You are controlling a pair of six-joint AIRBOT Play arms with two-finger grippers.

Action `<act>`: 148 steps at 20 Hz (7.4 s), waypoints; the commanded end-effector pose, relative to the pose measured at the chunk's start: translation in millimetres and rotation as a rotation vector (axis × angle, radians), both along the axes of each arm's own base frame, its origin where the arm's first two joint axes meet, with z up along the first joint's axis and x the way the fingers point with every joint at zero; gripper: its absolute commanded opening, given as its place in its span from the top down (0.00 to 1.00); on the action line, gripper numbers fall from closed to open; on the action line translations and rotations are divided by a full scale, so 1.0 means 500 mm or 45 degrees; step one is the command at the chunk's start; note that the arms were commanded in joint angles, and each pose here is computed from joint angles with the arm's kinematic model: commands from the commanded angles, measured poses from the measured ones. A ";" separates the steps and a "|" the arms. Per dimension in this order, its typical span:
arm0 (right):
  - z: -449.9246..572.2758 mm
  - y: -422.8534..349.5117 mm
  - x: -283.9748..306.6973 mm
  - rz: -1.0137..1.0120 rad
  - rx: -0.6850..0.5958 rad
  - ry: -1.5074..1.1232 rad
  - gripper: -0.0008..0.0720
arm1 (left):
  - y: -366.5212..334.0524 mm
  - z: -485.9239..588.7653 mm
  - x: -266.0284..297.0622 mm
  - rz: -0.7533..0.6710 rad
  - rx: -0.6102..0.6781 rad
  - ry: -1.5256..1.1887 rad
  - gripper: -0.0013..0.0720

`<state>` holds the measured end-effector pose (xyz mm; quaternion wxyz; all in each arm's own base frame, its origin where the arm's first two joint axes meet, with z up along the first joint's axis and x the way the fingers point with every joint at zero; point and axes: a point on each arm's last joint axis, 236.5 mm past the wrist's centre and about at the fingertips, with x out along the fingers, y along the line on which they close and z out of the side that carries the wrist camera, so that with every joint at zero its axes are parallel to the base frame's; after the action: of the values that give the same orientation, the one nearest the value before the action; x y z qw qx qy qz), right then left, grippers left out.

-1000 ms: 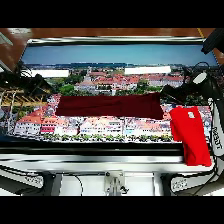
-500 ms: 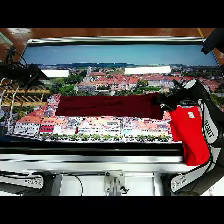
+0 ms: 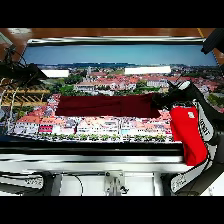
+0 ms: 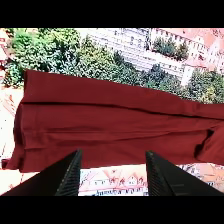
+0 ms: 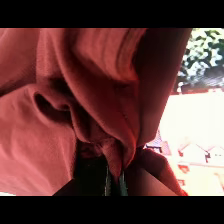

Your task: Fold the shirts.

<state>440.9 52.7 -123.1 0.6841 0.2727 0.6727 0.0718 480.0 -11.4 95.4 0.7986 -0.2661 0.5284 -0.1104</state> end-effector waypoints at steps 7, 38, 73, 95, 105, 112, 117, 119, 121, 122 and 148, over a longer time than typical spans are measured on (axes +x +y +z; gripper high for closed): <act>0.341 0.029 -0.013 0.117 0.009 -0.417 0.91 | -0.215 -0.025 -0.016 -0.306 -0.034 0.002 0.76; 0.687 0.129 -0.205 0.135 0.103 -0.772 0.91 | -0.583 -0.034 -0.050 -0.570 -0.141 -0.169 0.94; 0.078 0.218 -0.253 0.283 -0.197 0.145 0.06 | -0.039 0.592 -0.301 0.123 0.309 -1.000 0.94; 0.602 0.215 0.004 0.020 0.325 -0.757 0.91 | -0.035 0.575 -0.280 0.122 0.301 -0.965 0.94; 0.721 -0.139 -0.078 -0.443 0.075 -0.722 0.91 | -0.039 0.588 -0.296 0.121 0.307 -0.991 0.94; 0.702 -0.237 -0.080 -0.577 -0.076 -0.717 0.91 | -0.046 0.580 -0.314 0.063 0.349 -0.981 0.94; 0.747 -0.225 -0.015 -0.641 0.077 -0.865 0.91 | -0.046 0.580 -0.314 0.063 0.349 -0.981 0.94; 0.723 -0.233 -0.009 -0.649 0.071 -0.824 0.91 | -0.046 0.579 -0.312 0.064 0.348 -0.978 0.94; 0.666 -0.265 -0.023 -0.663 -0.038 -0.706 0.91 | -0.045 0.578 -0.311 0.064 0.347 -0.976 0.94; 0.637 -0.286 -0.033 -0.676 -0.104 -0.644 0.91 | -0.046 0.578 -0.311 0.064 0.347 -0.976 0.94; 0.504 -0.493 -0.231 -0.487 -0.744 -0.184 0.91 | -0.047 0.570 -0.301 0.081 0.303 -0.946 0.94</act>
<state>388.8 -169.7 156.0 0.8501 0.2301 0.4463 -0.1588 329.0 -35.4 380.4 0.9639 -0.1294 0.2037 -0.1127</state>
